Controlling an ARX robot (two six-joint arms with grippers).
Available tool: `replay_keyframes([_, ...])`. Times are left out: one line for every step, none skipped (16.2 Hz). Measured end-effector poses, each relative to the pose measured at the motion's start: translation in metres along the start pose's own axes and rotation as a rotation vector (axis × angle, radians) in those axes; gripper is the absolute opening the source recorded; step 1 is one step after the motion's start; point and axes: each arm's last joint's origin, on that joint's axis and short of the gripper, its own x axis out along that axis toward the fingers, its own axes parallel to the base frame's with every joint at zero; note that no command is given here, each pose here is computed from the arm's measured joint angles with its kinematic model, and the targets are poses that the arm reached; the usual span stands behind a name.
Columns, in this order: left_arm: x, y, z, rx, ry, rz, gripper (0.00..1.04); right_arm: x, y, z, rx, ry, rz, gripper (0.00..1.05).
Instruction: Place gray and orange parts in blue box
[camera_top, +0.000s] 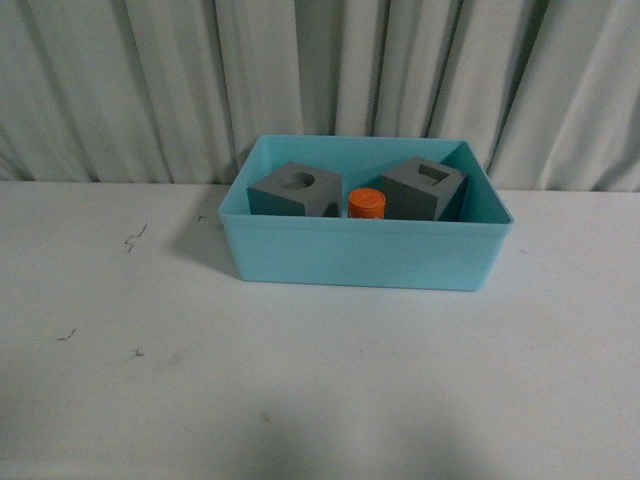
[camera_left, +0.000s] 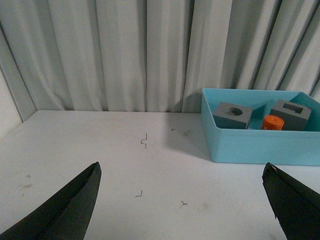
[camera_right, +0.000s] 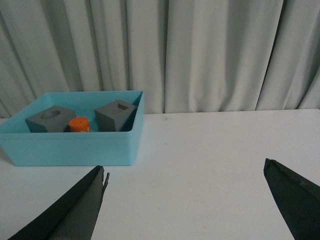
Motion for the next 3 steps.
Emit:
replay_keyframes([0.0000, 0.0000, 0.0000, 0.000, 0.000, 0.000, 0.98, 0.0000, 0.0000, 0.0000, 0.000, 0.000, 0.000, 0.98])
replay_keyframes([0.0000, 0.0000, 0.0000, 0.000, 0.000, 0.000, 0.98, 0.0000, 0.0000, 0.0000, 0.000, 0.000, 0.000, 0.98])
replay_keyframes([0.0000, 0.0000, 0.0000, 0.000, 0.000, 0.000, 0.98, 0.0000, 0.0000, 0.0000, 0.000, 0.000, 0.000, 0.98])
